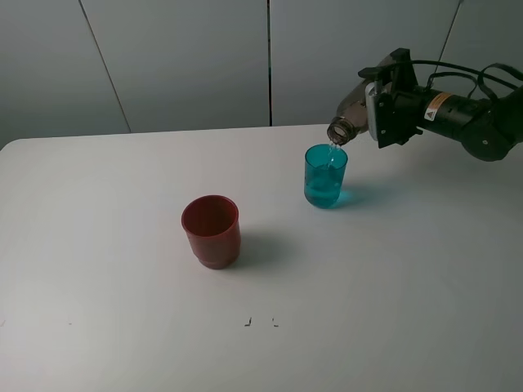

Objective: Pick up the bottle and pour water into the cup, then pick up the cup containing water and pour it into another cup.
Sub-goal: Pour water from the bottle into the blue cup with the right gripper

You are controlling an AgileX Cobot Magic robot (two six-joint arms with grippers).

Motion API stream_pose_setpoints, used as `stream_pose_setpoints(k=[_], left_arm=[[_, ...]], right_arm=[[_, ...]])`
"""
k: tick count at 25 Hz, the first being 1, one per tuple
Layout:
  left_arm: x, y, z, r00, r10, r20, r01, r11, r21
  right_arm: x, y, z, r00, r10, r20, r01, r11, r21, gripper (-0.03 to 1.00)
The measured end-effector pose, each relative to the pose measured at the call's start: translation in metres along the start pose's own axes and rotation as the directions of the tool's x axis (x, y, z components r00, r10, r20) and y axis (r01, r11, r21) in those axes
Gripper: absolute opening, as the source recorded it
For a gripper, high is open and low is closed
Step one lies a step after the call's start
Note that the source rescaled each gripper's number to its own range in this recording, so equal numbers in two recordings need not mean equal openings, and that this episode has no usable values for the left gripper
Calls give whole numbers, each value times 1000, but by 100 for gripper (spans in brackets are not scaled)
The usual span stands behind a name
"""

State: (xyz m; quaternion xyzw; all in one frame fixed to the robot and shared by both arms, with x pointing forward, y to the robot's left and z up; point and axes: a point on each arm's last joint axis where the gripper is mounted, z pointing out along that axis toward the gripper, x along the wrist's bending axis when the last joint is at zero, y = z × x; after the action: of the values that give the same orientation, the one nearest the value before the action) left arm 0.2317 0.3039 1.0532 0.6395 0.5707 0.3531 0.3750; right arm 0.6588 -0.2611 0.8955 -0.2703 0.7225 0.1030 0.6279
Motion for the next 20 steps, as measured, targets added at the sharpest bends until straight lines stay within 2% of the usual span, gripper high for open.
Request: stream_pose_setpoints(k=[20], left_arm=[[0,0,0,1000,0,0,0,1000,0]], right_arm=[[-5,0,-1,999,-20,28,20,1000,-2,0]])
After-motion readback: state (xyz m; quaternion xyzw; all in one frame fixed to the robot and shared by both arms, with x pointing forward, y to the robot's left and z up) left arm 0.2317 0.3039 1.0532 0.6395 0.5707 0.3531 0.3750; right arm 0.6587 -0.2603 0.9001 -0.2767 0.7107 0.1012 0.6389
